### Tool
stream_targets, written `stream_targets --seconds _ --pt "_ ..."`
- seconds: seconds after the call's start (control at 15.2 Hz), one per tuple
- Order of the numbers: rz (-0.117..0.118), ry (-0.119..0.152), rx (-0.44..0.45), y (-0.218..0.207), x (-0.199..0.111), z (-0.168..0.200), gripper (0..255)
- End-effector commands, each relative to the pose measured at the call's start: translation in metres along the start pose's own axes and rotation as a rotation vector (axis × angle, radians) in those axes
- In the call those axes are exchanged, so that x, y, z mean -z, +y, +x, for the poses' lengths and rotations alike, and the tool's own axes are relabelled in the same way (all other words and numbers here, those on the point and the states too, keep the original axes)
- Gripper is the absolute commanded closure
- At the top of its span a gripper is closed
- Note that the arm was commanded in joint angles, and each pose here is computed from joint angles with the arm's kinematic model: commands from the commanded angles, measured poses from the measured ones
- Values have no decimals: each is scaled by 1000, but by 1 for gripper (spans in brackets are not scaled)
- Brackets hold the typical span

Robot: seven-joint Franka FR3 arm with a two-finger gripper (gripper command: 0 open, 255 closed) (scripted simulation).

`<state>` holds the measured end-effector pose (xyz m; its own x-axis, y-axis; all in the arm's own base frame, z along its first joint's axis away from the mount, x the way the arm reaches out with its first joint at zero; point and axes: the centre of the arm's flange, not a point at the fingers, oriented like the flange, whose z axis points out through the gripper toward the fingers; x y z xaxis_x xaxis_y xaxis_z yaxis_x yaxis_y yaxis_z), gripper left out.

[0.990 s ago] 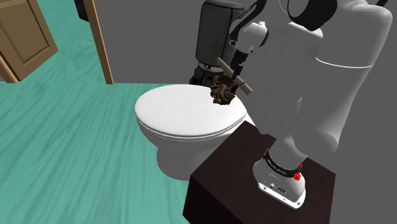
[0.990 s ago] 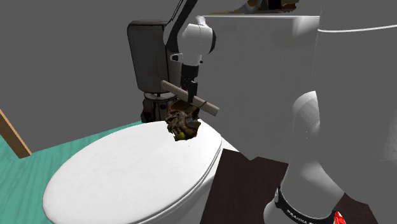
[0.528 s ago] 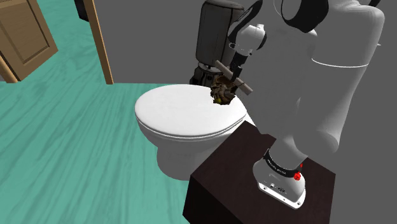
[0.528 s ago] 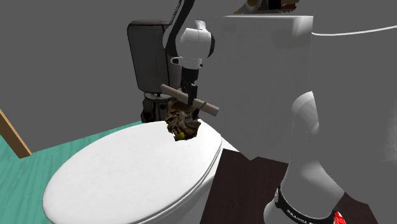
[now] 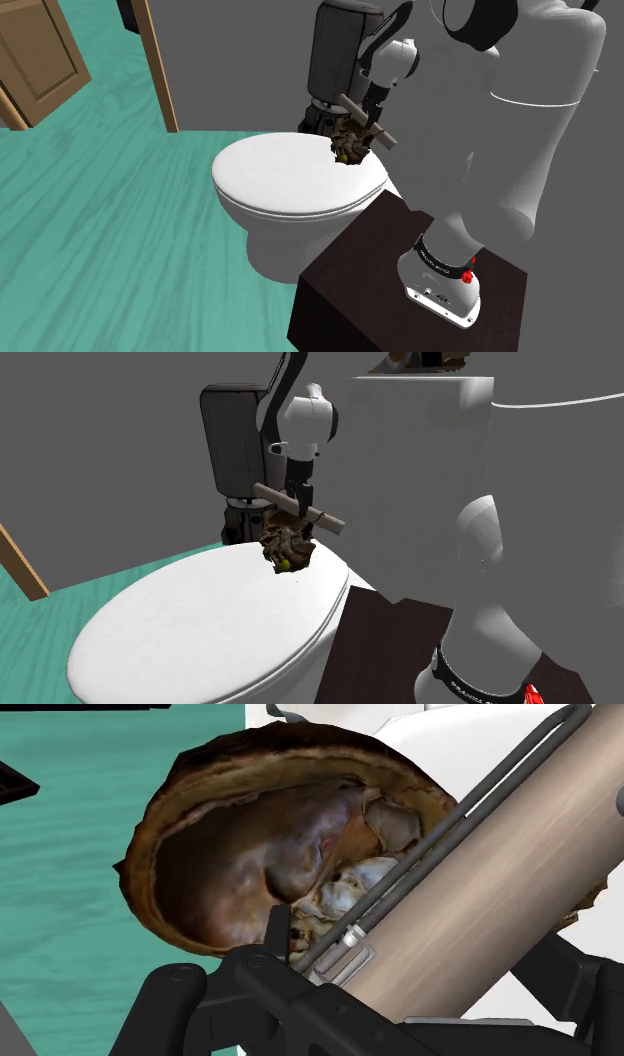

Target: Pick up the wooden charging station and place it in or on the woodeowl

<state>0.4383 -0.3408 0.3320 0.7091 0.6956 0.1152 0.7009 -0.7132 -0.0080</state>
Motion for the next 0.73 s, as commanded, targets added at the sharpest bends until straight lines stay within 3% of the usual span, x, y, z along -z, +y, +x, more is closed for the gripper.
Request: stream_targets --seconds 0.0,0.2,0.66 --pt "4 -20 2 2 13 -8 0" --pt "4 -20 2 2 49 -8 0" --pt "4 -20 2 2 49 -8 0"
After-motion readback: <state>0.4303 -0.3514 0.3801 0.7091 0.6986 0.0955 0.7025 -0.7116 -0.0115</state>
